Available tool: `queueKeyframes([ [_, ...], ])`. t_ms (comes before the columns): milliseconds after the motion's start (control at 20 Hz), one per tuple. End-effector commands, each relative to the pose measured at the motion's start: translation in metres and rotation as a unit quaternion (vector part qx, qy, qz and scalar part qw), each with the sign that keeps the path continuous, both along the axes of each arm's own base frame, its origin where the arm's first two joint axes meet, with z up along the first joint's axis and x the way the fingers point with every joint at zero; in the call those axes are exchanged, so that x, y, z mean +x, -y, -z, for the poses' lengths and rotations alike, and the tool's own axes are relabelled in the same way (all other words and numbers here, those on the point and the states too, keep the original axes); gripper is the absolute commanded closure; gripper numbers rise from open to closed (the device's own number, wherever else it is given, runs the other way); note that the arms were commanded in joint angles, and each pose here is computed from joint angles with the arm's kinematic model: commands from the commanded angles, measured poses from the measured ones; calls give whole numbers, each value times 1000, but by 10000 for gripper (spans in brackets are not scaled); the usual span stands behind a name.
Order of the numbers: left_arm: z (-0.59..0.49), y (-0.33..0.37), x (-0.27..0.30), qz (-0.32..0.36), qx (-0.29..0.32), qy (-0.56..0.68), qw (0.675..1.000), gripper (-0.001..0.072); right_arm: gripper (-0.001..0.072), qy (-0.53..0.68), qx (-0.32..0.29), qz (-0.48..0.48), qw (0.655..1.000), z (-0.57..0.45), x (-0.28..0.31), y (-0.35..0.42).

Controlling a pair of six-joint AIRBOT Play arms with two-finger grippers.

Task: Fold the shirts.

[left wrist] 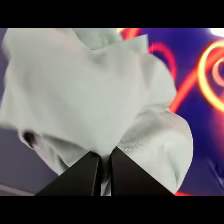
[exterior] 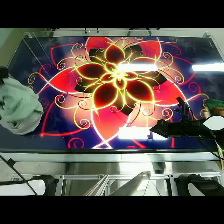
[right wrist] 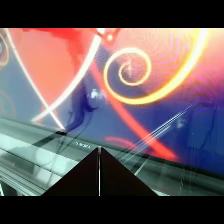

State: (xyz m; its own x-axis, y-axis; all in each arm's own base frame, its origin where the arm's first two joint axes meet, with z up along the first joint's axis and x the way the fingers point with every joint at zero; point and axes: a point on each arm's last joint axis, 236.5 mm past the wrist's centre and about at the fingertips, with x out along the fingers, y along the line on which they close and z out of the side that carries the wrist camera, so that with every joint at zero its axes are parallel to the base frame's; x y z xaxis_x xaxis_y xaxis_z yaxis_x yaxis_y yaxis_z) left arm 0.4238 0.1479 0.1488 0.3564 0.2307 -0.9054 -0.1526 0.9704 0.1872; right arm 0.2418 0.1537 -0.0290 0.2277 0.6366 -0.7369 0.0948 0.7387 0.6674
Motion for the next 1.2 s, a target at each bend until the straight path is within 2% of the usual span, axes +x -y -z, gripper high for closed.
queueKeyframes([
  [0, -99, 45, -1, 41, 21, 117, 992, 687, 701, 0, 0, 0, 1000, 0, 0, 0],
  [100, -124, 61, -6, 56, 20, 147, 987, 686, 701, -2, 1, -3, 1000, 0, -2, -1],
  [150, -135, 85, -2, 82, -9, 175, 981, 685, 701, -5, 2, -6, 1000, 0, -4, -2],
  [200, -147, 127, 7, 137, -65, 212, 966, 686, 701, -6, 3, -6, 1000, 0, -4, -2],
  [250, -162, 180, 12, 214, -129, 248, 936, 685, 701, -6, 3, -7, 1000, 0, -4, -2],
  [350, -196, 282, -2, 358, -252, 294, 849, 685, 701, -6, 3, -7, 1000, 0, -4, -2],
  [400, -204, 315, -13, 400, -292, 294, 817, 685, 701, -6, 2, -7, 1000, 0, -4, -2],
  [450, -203, 337, -19, 423, -316, 282, 801, 685, 701, -6, 2, -6, 1000, 0, -4, -2],
  [750, -93, 389, -17, 432, -378, 113, 811, 684, 701, -3, 1, -3, 1000, 0, -2, -1],
  [800, -74, 391, -16, 427, -385, 88, 814, 561, 700, -3, 1, -3, 1000, 0, -2, -1],
  [850, -55, 391, -12, 418, -392, 67, 817, 316, 699, -6, 3, 0, 1000, 0, -2, -1],
  [900, -41, 388, -7, 407, -396, 54, 821, 115, 699, -10, 10, 11, 1000, -2, 0, -3],
  [950, -30, 382, -3, 391, -403, 40, 826, -1, 699, -10, 17, 14, 1000, -4, 1, -4],
  [1150, 0, 331, 2, 325, -426, -27, 844, 0, 701, 31, 8, -1, 999, -14, 13, 4],
])
